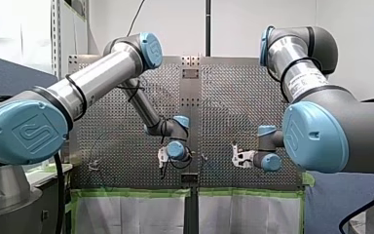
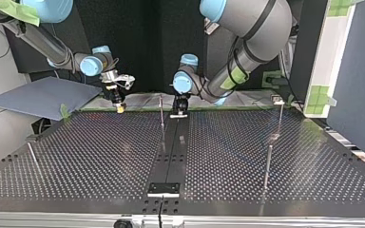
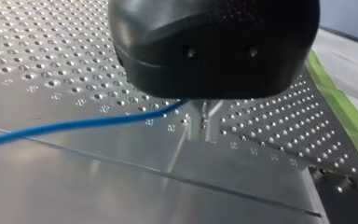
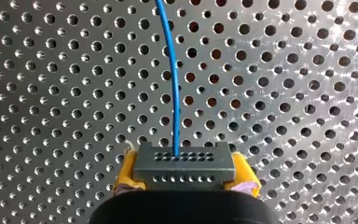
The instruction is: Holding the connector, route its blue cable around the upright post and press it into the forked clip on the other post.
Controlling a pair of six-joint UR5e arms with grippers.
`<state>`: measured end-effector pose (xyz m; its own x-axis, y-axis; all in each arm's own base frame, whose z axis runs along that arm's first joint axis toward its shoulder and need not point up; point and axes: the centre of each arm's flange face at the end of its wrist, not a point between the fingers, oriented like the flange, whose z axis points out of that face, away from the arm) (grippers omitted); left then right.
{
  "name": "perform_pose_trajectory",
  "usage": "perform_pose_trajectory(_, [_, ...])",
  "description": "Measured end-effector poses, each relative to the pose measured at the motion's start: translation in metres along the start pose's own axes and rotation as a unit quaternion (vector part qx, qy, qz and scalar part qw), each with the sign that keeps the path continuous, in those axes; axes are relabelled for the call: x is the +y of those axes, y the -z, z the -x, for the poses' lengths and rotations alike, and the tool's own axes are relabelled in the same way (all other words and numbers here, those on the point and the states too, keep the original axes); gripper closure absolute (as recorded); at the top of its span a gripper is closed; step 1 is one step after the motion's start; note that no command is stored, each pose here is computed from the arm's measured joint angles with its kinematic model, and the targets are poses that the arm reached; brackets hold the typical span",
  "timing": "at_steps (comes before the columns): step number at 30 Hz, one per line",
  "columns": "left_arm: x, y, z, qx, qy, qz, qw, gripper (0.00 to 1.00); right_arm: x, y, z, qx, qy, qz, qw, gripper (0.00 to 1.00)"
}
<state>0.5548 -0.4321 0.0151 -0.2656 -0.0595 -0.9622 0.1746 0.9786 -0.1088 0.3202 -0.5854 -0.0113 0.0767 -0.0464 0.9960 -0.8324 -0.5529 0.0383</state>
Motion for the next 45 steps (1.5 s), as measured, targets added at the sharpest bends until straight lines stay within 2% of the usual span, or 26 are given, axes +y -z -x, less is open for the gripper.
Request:
perform_pose_trajectory(2, [-0.001, 0.0, 0.0, 0.001, 0.0, -0.004, 1.0, 0.53, 0.0, 0.0, 0.0, 0.0, 0.0001, 0.0, 1.0, 1.0])
perform_pose_trajectory(3, [-0.002, 0.0, 0.0, 0.002, 0.0, -0.005, 1.0, 0.53, 0.0, 0.0, 0.0, 0.0, 0.0001, 0.0, 1.0, 1.0])
perform_pose_trajectory(4, [-0.002, 0.001, -0.001, 0.003, 0.0, -0.007, 1.0, 0.47, -0.001, 0.0, 0.0, 0.0, 0.0001, 0.0, 1.0, 1.0])
perform_pose_trajectory(7, [-0.005, 0.002, -0.001, 0.005, -0.001, -0.013, 0.9999, 0.47, -0.001, 0.0, 0.0, -0.001, 0.0004, -0.001, 1.0, 1.0])
perform_pose_trajectory(8, [-0.005, 0.002, -0.001, 0.006, -0.002, -0.014, 0.9999, 0.41, -0.002, 0.0, 0.0, -0.002, 0.0006, -0.001, 1.0, 1.0])
perform_pose_trajectory(9, [-0.006, 0.002, -0.001, 0.006, -0.002, -0.015, 0.9999, 0.41, -0.002, 0.0, 0.0, -0.002, 0.0007, -0.001, 1.0, 1.0])
perform_pose_trajectory(10, [-0.006, 0.002, -0.002, 0.007, -0.002, -0.015, 0.9999, 0.0, -0.002, 0.0, 0.0, -0.002, 0.0007, -0.001, 1.0, 1.0])
perform_pose_trajectory(14, [-0.009, 0.006, -0.004, 0.014, -0.009, -0.016, 0.9997, 0.0, -0.002, 0.0, 0.001, -0.003, 0.0009, -0.002, 1.0, 1.0])
perform_pose_trajectory(21, [-0.007, 0.014, -0.009, 0.036, -0.027, 0.002, 0.999, 0.0, -0.004, 0.0, 0.001, -0.003, 0.0009, -0.003, 1.0, 1.0])
perform_pose_trajectory(26, [-0.003, 0.026, -0.021, 0.064, -0.043, 0.005, 0.997, 0.0, -0.004, 0.001, 0.001, -0.005, 0.0005, -0.003, 1.0, 1.0])
perform_pose_trajectory(31, [-0.004, 0.04, -0.034, 0.08, -0.066, 0.0, 0.9946, 0.0, -0.005, 0.001, 0.001, -0.008, 0.0001, -0.004, 1.0, 1.0])
perform_pose_trajectory(34, [-0.006, 0.048, -0.034, 0.077, -0.07, -0.006, 0.9946, 0.0, -0.005, 0.001, 0.002, -0.008, 0.0001, -0.004, 1.0, 1.0])
perform_pose_trajectory(41, [-0.013, 0.066, -0.017, 0.054, -0.065, -0.03, 0.996, 0.0, -0.005, 0.001, 0.002, -0.009, 0.0011, -0.004, 0.9999, 1.0])
perform_pose_trajectory(45, [-0.019, 0.077, -0.017, 0.047, -0.064, -0.048, 0.9957, 0.0, -0.005, 0.002, 0.002, -0.011, 0.0014, -0.005, 0.9999, 1.0])
